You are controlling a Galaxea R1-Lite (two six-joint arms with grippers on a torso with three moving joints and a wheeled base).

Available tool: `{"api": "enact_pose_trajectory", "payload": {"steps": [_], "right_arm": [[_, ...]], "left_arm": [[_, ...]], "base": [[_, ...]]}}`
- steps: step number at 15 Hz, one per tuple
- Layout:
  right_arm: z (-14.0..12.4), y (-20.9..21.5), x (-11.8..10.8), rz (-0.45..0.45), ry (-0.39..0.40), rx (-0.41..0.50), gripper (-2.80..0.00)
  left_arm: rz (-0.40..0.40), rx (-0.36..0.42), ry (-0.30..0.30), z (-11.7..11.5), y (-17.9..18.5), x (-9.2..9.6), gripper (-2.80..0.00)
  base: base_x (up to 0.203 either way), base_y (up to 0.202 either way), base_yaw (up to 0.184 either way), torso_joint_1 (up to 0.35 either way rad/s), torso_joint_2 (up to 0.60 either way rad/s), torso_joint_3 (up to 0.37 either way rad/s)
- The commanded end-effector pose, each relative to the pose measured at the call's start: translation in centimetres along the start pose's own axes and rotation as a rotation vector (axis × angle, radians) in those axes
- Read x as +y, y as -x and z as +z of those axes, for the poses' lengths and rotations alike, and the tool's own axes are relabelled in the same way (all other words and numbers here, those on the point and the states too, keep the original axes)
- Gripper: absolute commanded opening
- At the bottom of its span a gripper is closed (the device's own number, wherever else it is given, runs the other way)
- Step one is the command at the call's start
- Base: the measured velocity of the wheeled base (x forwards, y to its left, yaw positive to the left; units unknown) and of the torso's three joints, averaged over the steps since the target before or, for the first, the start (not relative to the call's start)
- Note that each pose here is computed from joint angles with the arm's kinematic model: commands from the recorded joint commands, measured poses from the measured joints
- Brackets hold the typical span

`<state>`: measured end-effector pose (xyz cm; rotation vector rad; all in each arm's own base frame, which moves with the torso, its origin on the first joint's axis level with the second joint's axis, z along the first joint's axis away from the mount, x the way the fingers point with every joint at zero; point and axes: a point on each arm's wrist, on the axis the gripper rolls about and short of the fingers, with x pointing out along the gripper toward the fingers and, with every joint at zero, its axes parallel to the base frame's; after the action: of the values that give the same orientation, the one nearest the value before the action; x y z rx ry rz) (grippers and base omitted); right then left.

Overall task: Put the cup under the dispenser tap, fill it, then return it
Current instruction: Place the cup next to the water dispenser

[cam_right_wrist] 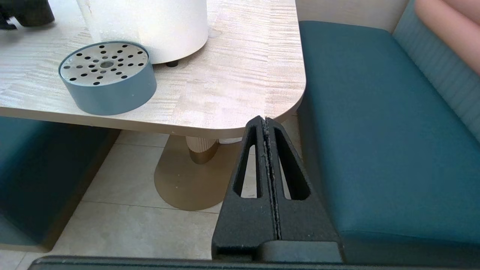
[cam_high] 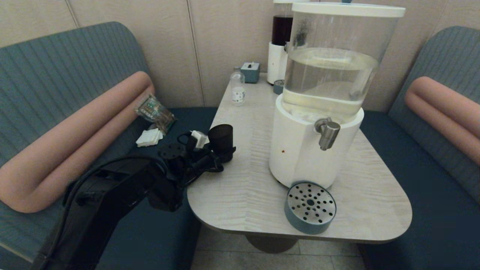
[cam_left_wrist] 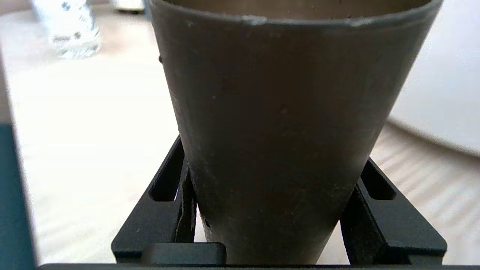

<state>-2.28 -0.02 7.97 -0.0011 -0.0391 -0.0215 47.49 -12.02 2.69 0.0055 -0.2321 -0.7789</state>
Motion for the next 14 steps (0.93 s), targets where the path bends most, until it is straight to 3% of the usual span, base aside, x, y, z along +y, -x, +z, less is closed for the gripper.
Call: {"api": "enact_pose_trajectory", "payload": {"steps": [1, 5, 6, 14], "right_arm": [[-0.41, -0.11, 0.0, 0.0, 0.0, 0.016, -2.8], [-0.41, -0.11, 0.0, 0.0, 0.0, 0.015, -2.8], [-0.42, -0.11, 0.0, 0.0, 0.0, 0.016, -2.8], [-0.42, -0.11, 0.0, 0.0, 0.001, 0.016, -2.8]], "left_arm": [[-0.002, 0.012, 0.008, -1.46, 0.17, 0.01, -2.8], [0.0, 0.015, 0.008, -1.71, 0.29, 0.04, -2.8], [0.0, 0.016, 0.008, -1.76, 0.3, 0.03, 0.0], [-0.001, 0.001, -0.003, -1.41, 0.5, -0.11, 0.0]], "base": [[0.0, 0.0, 0.0, 0.0, 0.0, 0.0], [0.0, 0.0, 0.0, 0.0, 0.0, 0.0], [0.0, 0.0, 0.0, 0.0, 0.0, 0.0], [0.0, 0.0, 0.0, 0.0, 0.0, 0.0]]}}
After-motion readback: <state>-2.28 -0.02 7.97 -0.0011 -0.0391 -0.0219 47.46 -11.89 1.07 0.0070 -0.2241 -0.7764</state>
